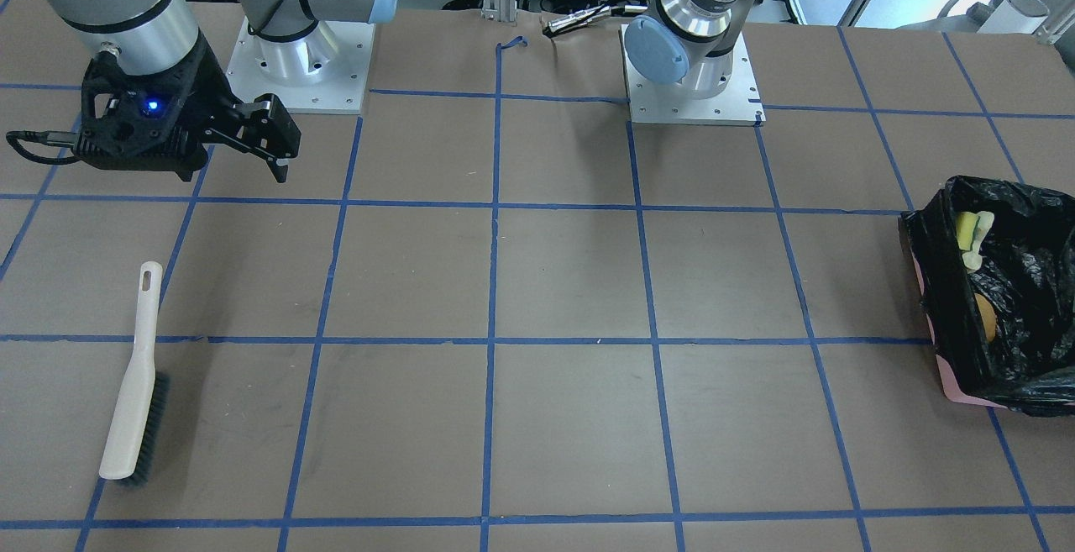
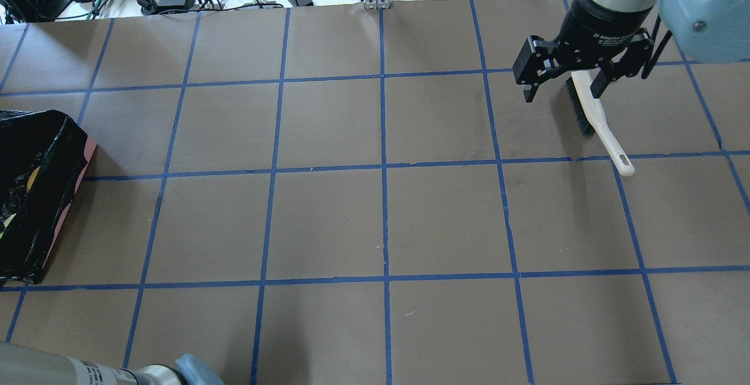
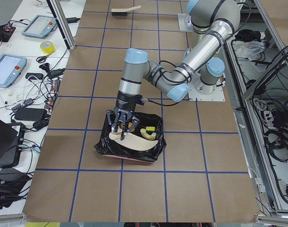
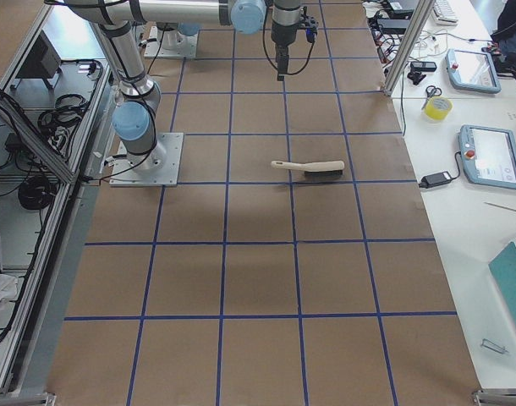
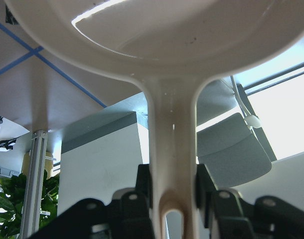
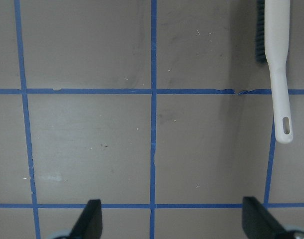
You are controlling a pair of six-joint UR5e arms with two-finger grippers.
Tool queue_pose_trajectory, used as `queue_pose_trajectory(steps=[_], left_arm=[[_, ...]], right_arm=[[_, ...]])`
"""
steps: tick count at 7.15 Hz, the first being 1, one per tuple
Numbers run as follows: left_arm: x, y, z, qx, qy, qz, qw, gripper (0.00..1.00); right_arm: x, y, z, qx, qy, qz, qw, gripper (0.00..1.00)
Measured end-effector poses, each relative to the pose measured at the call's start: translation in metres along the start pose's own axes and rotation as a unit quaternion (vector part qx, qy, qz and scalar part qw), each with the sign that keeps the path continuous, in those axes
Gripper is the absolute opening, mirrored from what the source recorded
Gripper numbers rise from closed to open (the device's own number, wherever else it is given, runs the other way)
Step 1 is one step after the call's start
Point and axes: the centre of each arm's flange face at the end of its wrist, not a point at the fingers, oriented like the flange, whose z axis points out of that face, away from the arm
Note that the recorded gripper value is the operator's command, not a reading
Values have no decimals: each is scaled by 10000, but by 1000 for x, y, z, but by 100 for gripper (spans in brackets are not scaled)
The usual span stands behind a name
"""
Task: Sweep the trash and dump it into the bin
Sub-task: 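Bring the empty dustpan back from the trash bag with the left gripper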
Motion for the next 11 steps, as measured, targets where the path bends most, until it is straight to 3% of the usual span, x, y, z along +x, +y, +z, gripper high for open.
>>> queue_pose_trajectory(steps=[1,3,5,8,11], left_arm=[[-4,-1,-2,83,-6,58,9999,0],[-18,5,-10,627,-47,208,9978,0],[-31,17,-30,1270,-152,-27,9918,0],[-48,7,-46,2509,-429,-784,9639,0],[-106,-32,-82,3123,-332,-1514,9373,0]], right_arm=[[0,0,1,-6,-1,-7,10000,100],[0,0,1,-1,21,-21,10000,100],[1,0,1,-1,27,-25,10000,100],[0,1,0,7,14,-21,10000,100],[1,0,1,-12,29,-8,10000,100]])
